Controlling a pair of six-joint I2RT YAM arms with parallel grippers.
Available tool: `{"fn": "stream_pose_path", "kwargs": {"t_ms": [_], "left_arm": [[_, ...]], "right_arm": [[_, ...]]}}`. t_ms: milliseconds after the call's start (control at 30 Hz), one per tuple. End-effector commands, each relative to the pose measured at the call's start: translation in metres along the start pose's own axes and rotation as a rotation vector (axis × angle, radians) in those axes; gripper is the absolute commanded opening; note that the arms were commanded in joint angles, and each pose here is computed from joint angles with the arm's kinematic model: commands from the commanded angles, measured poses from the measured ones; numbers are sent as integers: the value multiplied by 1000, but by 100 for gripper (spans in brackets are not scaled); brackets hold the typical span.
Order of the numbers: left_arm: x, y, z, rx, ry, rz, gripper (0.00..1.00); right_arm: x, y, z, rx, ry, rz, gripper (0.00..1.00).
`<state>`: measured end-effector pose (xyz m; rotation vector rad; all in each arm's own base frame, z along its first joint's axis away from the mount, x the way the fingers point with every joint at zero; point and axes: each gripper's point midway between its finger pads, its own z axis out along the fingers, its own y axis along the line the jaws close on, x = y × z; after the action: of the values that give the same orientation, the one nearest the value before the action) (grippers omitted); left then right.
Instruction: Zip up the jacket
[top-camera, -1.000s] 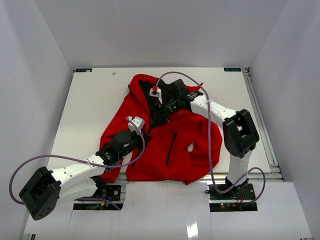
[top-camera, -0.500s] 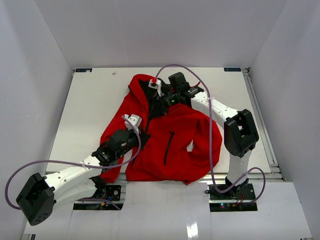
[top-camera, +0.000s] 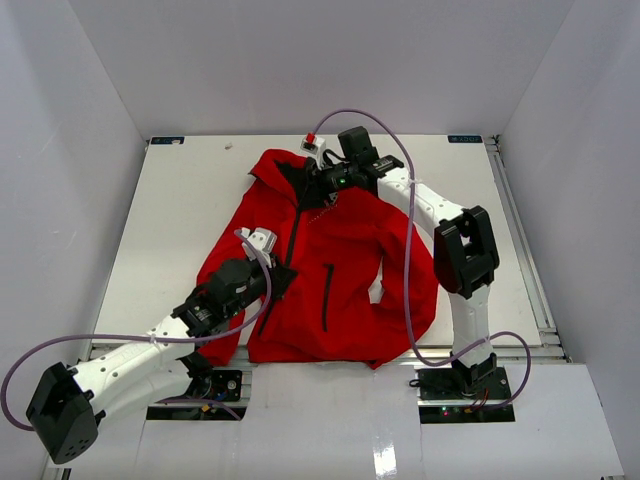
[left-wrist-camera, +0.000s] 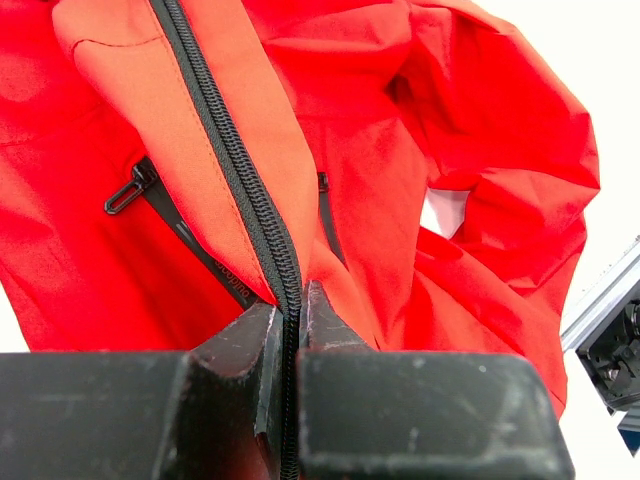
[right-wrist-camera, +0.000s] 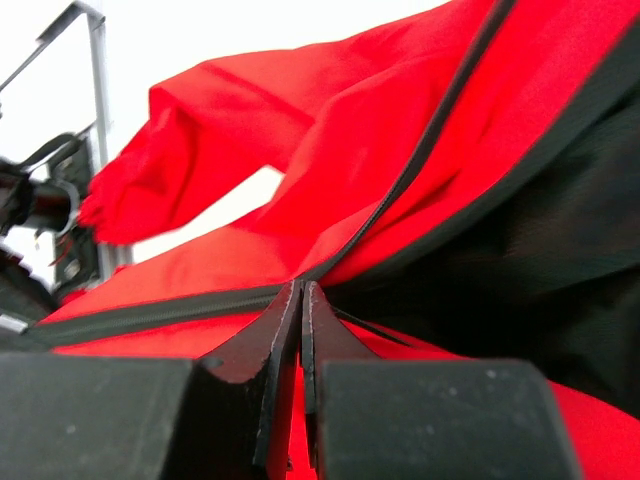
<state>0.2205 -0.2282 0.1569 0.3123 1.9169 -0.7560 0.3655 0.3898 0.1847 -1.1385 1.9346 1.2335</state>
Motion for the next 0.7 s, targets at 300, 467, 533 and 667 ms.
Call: {"fn": "stream_pose_path", "kwargs": {"t_ms": [300,467,533,667], "left_arm": [[6,-25,-10,129,57,2,0],[10,-23,-10,126,65,13,0],[10,-23,-10,127,63,14,0],[10,-23,-9,128,65,15,0]], "right_arm": [[-68,-113,-40,323,-195,-72,8],[-77,-153,-64,404,-279,-32,8],[-79,-171,-78,433,-317,-12,8],[-90,-194,-107,479,-394,7,8]]}}
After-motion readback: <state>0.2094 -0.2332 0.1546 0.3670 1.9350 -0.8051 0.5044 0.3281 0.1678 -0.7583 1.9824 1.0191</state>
